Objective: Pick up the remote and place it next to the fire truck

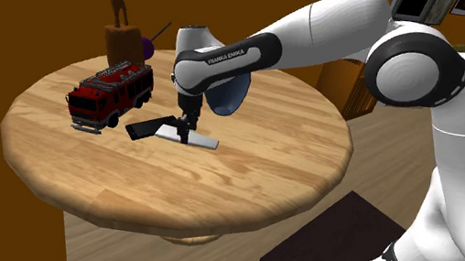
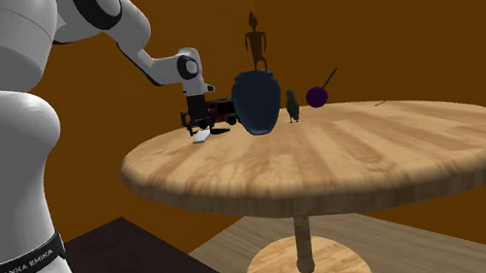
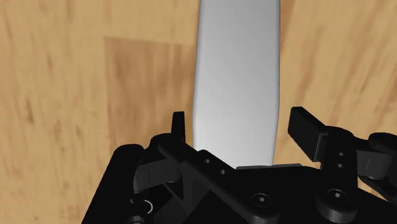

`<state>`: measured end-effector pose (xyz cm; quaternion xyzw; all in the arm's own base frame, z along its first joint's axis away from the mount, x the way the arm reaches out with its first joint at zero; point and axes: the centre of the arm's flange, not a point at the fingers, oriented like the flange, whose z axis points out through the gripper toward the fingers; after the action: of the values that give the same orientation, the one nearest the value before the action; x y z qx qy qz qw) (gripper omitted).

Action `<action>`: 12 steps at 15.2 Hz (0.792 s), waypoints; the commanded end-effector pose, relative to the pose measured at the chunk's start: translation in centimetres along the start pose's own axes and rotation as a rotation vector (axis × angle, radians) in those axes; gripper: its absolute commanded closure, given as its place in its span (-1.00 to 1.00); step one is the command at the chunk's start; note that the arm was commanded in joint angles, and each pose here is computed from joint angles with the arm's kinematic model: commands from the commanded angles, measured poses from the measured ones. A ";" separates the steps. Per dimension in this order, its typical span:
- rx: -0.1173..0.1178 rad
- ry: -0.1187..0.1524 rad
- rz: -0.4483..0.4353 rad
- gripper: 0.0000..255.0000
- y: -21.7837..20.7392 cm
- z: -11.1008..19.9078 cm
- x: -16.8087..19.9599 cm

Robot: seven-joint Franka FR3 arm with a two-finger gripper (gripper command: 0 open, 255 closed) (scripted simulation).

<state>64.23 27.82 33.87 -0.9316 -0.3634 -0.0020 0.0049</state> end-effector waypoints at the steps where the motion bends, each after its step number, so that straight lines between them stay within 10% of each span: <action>1: 0.000 0.000 0.000 -1.00 0.0 0.0 0.0; 12: 0.000 0.000 0.000 -1.00 0.0 -5.0 0.0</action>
<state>64.26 27.83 38.80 -0.9316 -0.3634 -0.0025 0.0049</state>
